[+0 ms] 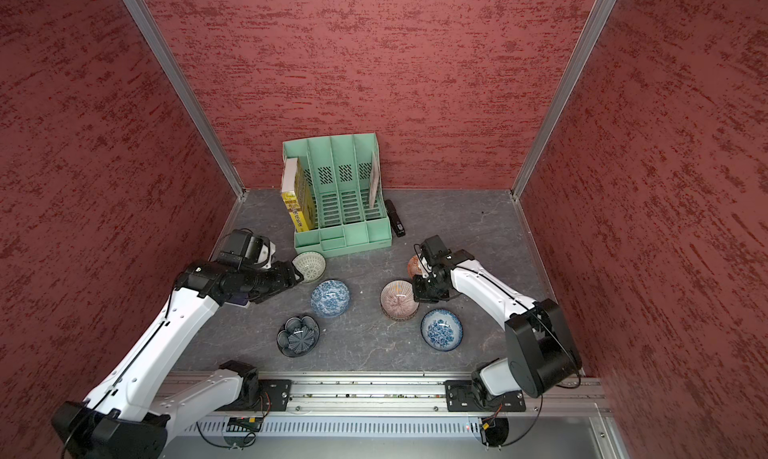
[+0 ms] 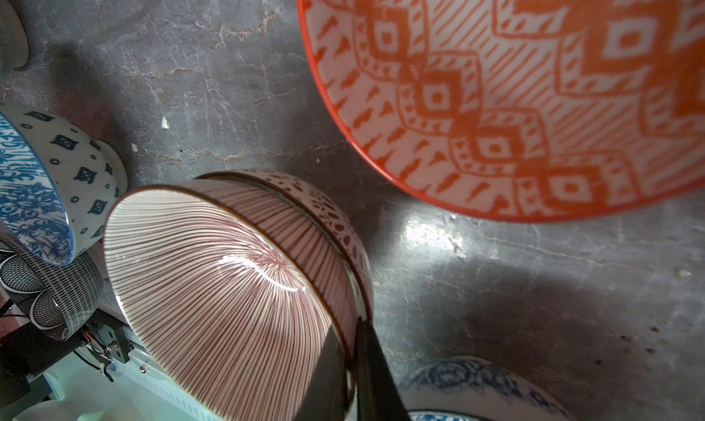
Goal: Stack the bowls
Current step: Place the bowl on the bowl.
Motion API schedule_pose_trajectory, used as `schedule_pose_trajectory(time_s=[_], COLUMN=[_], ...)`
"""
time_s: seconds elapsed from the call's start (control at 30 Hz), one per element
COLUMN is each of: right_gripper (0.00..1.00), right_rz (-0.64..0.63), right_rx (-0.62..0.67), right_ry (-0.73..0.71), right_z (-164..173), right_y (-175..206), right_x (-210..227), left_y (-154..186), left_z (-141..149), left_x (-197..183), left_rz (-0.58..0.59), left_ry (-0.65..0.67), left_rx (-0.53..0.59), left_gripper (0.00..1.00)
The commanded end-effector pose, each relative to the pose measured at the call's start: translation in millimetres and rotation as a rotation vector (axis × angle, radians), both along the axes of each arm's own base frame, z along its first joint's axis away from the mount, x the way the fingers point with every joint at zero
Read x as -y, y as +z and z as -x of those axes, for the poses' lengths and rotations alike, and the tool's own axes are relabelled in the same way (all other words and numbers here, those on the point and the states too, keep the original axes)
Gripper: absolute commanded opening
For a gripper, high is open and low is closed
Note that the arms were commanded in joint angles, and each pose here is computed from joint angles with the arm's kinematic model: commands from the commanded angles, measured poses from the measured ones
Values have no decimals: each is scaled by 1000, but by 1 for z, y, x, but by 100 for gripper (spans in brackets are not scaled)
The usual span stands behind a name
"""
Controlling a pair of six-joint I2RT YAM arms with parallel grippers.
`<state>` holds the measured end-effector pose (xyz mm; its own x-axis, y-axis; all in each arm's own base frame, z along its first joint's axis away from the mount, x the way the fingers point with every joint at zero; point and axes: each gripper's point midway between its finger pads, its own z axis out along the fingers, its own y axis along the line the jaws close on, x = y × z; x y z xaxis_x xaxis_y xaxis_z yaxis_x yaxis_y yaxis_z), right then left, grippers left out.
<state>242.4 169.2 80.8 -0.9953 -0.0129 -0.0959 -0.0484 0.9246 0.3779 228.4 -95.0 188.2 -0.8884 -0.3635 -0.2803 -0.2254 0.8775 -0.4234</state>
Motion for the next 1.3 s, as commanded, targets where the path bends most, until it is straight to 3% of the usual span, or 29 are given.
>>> schedule_pose_trajectory(time_s=[0.0,0.9,1.27], right_gripper=[0,0,0], right_rz=[-12,20,-49], right_rx=[22,-8,23], right_ry=[-2,24,43], right_z=[-5,0,-2], right_y=[0,-11,4], right_x=[-2,-5,-17], left_y=[-2,-4,-4], left_z=[-2,-4,-5], left_x=[-1,1,2], left_rz=[-1,5,8], left_ry=[-6,-12,-12], left_rx=[11,6,3], left_gripper=[78,79,79])
